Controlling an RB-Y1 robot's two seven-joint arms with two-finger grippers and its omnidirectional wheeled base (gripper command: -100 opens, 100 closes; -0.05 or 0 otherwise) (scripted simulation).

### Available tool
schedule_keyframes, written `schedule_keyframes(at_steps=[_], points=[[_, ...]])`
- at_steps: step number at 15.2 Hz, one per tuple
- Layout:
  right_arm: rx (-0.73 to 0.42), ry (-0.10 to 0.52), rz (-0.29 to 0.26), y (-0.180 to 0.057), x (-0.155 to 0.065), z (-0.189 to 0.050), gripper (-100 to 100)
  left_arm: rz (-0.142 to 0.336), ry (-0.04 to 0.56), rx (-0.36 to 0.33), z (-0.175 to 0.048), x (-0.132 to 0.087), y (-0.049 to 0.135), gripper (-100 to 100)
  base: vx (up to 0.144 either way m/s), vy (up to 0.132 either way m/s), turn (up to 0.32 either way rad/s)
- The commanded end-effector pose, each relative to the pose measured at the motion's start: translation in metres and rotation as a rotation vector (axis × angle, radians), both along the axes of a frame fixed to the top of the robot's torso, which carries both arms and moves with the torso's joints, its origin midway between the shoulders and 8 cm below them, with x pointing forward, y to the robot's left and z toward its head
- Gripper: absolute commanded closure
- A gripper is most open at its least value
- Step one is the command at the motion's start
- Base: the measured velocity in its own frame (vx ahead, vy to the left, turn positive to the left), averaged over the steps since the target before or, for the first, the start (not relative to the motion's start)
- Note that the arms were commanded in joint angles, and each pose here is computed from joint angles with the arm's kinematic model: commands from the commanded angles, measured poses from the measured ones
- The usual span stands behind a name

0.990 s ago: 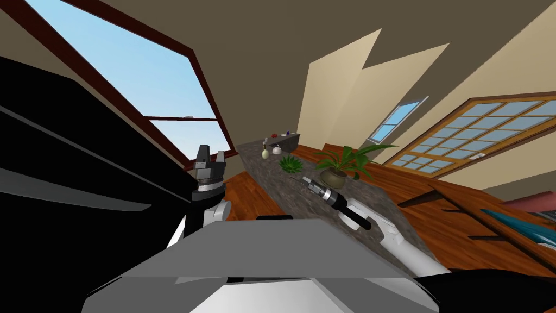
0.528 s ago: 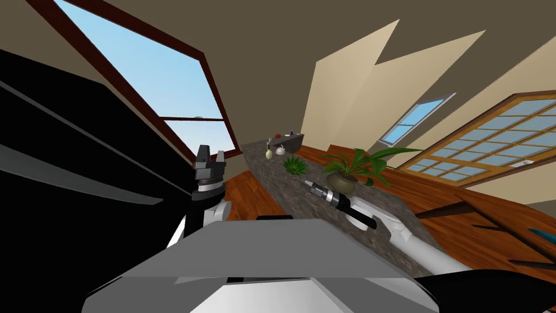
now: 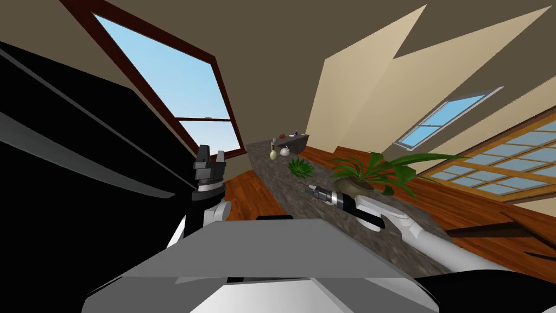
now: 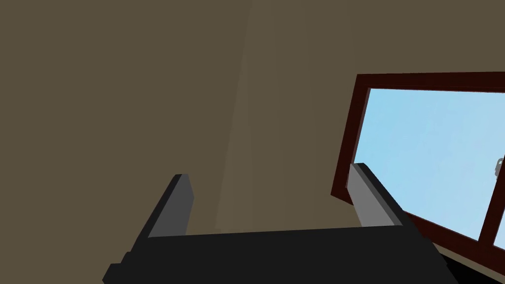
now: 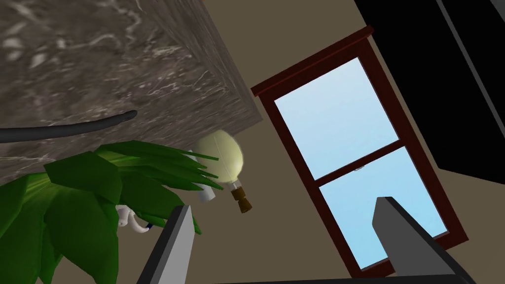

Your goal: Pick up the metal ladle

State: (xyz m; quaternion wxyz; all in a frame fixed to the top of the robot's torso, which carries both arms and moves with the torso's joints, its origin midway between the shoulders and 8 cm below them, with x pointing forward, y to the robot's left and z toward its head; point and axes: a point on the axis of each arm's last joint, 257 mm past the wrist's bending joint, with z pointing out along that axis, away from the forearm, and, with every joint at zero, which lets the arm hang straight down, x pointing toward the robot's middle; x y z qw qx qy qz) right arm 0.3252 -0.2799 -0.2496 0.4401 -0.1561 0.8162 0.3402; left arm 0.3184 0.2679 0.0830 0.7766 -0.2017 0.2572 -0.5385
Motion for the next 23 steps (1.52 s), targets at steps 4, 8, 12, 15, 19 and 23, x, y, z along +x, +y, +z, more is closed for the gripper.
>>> schedule_keyframes(at_steps=[4, 8, 12, 15, 19, 23], points=[[-0.130, 0.086, 0.026, -0.032, -0.018, -0.027, -100, 0.000, 0.000, 0.000, 0.000, 0.000, 0.000, 0, 0.041, 0.028, 0.112], [-0.241, 0.160, 0.046, -0.064, -0.036, -0.047, -100, 0.000, 0.000, 0.000, 0.000, 0.000, 0.000, 0, 0.043, 0.024, 0.131], [-0.315, 0.200, 0.062, -0.086, -0.045, -0.053, -100, 0.000, 0.000, 0.000, 0.000, 0.000, 0.000, 0, 0.045, 0.023, 0.114], [-0.397, 0.272, 0.071, -0.116, -0.066, -0.066, -100, 0.000, 0.000, 0.000, 0.000, 0.000, 0.000, 0, 0.065, 0.032, 0.137], [-0.491, 0.344, 0.086, -0.149, -0.087, -0.073, -100, 0.000, 0.000, 0.000, 0.000, 0.000, 0.000, 0, 0.056, 0.030, 0.117], [-0.593, 0.435, 0.100, -0.189, -0.116, -0.078, -100, 0.000, 0.000, 0.000, 0.000, 0.000, 0.000, 0, 0.041, 0.045, 0.114]])
